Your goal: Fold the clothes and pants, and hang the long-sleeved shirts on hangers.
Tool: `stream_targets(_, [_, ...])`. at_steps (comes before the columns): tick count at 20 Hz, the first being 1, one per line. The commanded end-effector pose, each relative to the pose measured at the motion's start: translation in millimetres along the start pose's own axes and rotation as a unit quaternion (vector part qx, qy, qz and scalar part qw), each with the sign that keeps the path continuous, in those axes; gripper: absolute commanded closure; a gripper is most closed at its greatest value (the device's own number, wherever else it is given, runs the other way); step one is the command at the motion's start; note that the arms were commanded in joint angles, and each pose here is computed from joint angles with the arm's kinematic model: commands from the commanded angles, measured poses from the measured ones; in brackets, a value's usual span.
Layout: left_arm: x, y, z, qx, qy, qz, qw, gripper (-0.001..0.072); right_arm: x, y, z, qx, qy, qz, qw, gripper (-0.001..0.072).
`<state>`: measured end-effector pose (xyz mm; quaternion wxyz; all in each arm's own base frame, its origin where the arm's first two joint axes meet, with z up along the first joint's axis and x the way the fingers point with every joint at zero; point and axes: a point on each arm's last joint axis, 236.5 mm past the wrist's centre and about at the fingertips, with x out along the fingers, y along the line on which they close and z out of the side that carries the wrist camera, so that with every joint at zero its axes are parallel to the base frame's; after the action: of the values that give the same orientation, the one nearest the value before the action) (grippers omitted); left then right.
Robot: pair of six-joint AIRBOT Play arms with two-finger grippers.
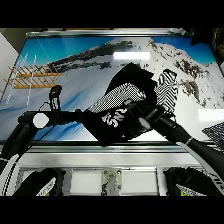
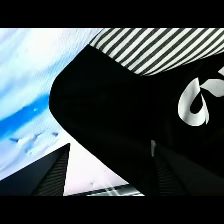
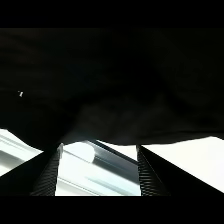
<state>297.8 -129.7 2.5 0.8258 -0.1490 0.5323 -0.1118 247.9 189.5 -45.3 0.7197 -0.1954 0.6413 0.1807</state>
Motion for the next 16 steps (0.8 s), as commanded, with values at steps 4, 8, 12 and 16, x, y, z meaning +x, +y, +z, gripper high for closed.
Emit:
stream_targets(4, [1.0,0.1,-6.3,-0.003,0.009,0.000,1.000,0.0166,33.6,-13.3,-3.6,0.041,0.024,-0.095,0.994,0.0204])
stream_targets(8, [2.4,-7.1,-12.6,0.010,0.018,-0.004,1.000,0.0166,34.9,-17.9,0.7,0.062,0.014,-0.106,0.992,0.0204])
stream_targets(12, [16.9,-36.8,-41.7,0.061,0.059,-0.018,0.996,0.0166,42.3,-14.3,-1.2,0.076,0.022,-0.102,0.992,0.0189])
stream_targets(16, [43.7,-48.1,-76.7,0.080,0.122,-0.011,0.989,0.0166,43.6,-14.0,0.9,0.086,0.017,-0.100,0.991,0.0194])
